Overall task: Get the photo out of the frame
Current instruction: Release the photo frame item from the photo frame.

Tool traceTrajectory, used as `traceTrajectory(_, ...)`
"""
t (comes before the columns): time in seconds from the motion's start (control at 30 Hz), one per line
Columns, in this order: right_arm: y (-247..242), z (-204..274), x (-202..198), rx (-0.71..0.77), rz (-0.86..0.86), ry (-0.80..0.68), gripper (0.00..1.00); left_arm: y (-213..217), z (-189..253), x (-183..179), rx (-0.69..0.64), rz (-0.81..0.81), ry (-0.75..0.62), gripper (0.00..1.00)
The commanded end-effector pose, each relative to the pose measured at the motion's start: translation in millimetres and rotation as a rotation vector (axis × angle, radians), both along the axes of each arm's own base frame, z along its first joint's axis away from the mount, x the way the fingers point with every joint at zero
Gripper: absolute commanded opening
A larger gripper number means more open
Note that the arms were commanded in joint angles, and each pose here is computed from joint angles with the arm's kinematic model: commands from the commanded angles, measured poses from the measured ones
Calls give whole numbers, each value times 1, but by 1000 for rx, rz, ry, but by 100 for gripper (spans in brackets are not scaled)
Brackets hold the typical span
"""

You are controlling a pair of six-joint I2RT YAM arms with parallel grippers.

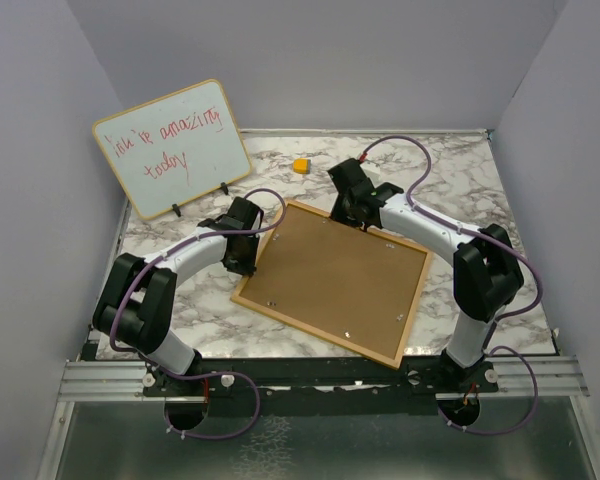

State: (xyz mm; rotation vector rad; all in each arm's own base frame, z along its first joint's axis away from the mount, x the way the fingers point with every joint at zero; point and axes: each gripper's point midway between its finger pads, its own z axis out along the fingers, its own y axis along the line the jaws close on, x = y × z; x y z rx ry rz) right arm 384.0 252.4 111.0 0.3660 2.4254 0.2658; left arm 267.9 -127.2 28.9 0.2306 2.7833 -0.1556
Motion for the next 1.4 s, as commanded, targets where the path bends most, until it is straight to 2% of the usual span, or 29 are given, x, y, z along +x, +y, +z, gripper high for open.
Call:
traceTrajectory(0.0,7,-10,1,17,25,20,1,2,-8,-4,7,-4,26,21)
traceTrajectory(0.37,-14,-18,0,-78,-42,33,0,2,-9,-4,11,-10,29,11)
traceTrajectory(0.6,2,-16,0,-14,33,30,1,-4,-8,-6,-21,-29,41,10)
traceTrajectory(0.67,5,-15,0,-4,48,29,0,-4,-8,-6,-22,-29,41,12)
traceTrajectory(0.73,5,-17,-1,-7,50,33,1,-6,-9,-6,-28,-34,46,19)
traceTrajectory(0.9,7,-20,-2,-6,63,49,0,-8,-9,-7,-40,-41,53,28)
traceTrajectory(1.1,9,-21,-3,-4,75,51,1,-9,-11,-8,-43,-43,64,28)
traceTrajectory(1.37,14,-19,-4,16,110,46,1,-2,-14,-7,-4,-26,58,23)
